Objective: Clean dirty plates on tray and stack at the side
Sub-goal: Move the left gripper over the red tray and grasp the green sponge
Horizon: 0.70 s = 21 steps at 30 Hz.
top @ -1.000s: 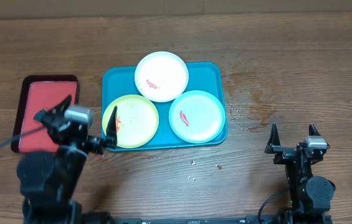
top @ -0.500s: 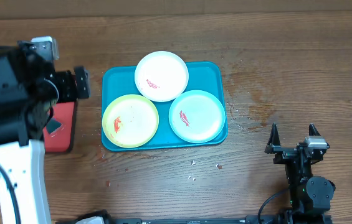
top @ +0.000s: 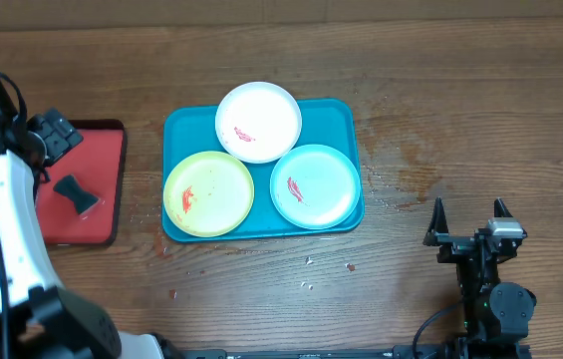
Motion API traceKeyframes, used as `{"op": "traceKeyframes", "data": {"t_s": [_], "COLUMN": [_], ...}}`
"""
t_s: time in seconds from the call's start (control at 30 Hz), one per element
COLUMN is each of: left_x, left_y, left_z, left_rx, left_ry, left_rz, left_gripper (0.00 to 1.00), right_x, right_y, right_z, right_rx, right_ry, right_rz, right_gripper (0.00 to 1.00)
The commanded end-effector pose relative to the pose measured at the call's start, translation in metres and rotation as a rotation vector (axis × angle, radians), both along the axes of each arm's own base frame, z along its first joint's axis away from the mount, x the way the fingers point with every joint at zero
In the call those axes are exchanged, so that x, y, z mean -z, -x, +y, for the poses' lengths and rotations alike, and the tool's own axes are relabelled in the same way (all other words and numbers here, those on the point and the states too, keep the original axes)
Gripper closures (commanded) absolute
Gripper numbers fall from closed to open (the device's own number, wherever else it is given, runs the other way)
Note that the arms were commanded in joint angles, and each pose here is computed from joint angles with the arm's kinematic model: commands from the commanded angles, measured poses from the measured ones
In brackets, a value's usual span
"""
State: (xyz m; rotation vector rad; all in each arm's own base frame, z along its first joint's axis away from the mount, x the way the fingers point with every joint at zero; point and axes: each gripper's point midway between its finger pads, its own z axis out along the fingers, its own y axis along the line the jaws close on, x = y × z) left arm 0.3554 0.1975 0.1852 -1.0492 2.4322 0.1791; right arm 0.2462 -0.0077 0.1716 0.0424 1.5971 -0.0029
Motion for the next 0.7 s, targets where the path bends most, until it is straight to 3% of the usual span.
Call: {"op": "traceKeyframes", "data": {"t_s": [0.0, 0.3, 0.67], "left_x": [0.025, 0.122, 0.182], "left_y": [-0.013, -0.022, -0.012], "left_z": [0.020, 0.019, 0.029], "left_rx": [-0.049, -0.037, -0.102], "left_ry": [0.010, 0.135, 0.189], "left_rz": [0.023, 0.192, 0.288], "left_gripper": [0.00, 0.00, 0.00], "right_x": [0.002, 0.002, 0.002], "right_y": [0.000, 0.000, 0.000], "right_z": [0.000, 0.000, 0.000], "right_rx": [0.003, 0.003, 0.003], "right_ry": [0.004, 0.004, 0.004], "right_rz": [-0.003, -0.003, -0.003], "right_gripper": [0.00, 0.00, 0.00]}}
